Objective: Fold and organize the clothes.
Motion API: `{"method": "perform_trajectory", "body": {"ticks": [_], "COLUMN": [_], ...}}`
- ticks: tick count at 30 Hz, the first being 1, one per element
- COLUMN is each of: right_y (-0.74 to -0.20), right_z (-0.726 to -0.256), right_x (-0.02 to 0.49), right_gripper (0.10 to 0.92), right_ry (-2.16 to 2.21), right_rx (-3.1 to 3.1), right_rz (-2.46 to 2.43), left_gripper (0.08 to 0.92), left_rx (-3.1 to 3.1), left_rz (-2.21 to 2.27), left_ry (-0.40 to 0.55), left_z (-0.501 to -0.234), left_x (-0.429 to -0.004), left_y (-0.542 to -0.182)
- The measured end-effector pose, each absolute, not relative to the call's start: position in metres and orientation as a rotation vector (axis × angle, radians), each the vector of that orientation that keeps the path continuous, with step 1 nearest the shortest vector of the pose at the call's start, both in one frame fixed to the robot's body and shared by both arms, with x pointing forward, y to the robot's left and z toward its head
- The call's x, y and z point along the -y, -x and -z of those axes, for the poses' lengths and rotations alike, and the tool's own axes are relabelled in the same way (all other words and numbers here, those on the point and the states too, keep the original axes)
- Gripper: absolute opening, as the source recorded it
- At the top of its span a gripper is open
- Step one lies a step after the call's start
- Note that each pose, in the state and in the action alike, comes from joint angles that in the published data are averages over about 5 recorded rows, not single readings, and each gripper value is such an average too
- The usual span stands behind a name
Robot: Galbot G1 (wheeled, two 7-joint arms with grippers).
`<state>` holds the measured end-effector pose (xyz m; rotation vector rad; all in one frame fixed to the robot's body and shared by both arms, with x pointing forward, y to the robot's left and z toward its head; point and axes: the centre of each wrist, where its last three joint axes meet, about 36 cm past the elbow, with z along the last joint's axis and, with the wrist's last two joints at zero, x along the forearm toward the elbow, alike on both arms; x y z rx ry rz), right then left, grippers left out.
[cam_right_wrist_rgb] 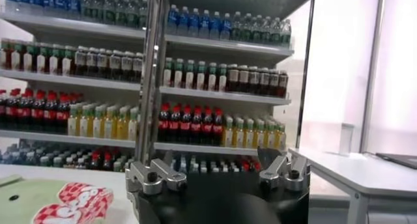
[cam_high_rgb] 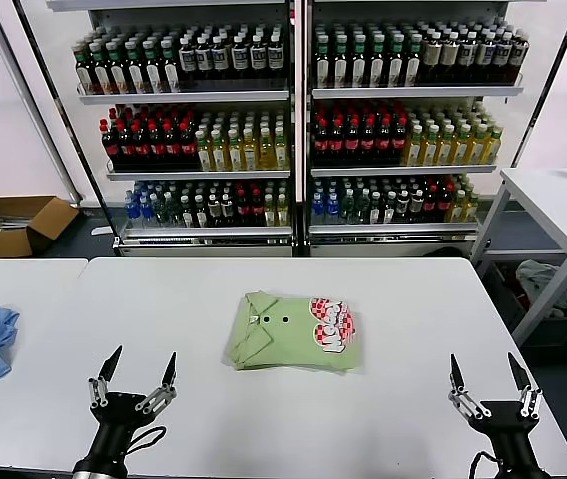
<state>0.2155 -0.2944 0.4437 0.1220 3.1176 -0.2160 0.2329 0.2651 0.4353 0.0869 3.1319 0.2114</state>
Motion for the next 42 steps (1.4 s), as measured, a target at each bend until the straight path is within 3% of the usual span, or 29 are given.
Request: {"method": "perform_trajectory", "body": {"ticks": [42], "right_y": [-0.215], "right_z": [-0.427], "right_x": [0.294], "right_gripper": [0.823], "right_ry": [-0.033], "right_rx": [-3.122], "right_rz": [0.221], "left_gripper": [0.823], "left_rx": [-3.167], "left_rz": [-0.171], "left_ry": [-0.042], "left_z": [-0.423], "left_x": [-0.276], "left_y": [-0.227]}}
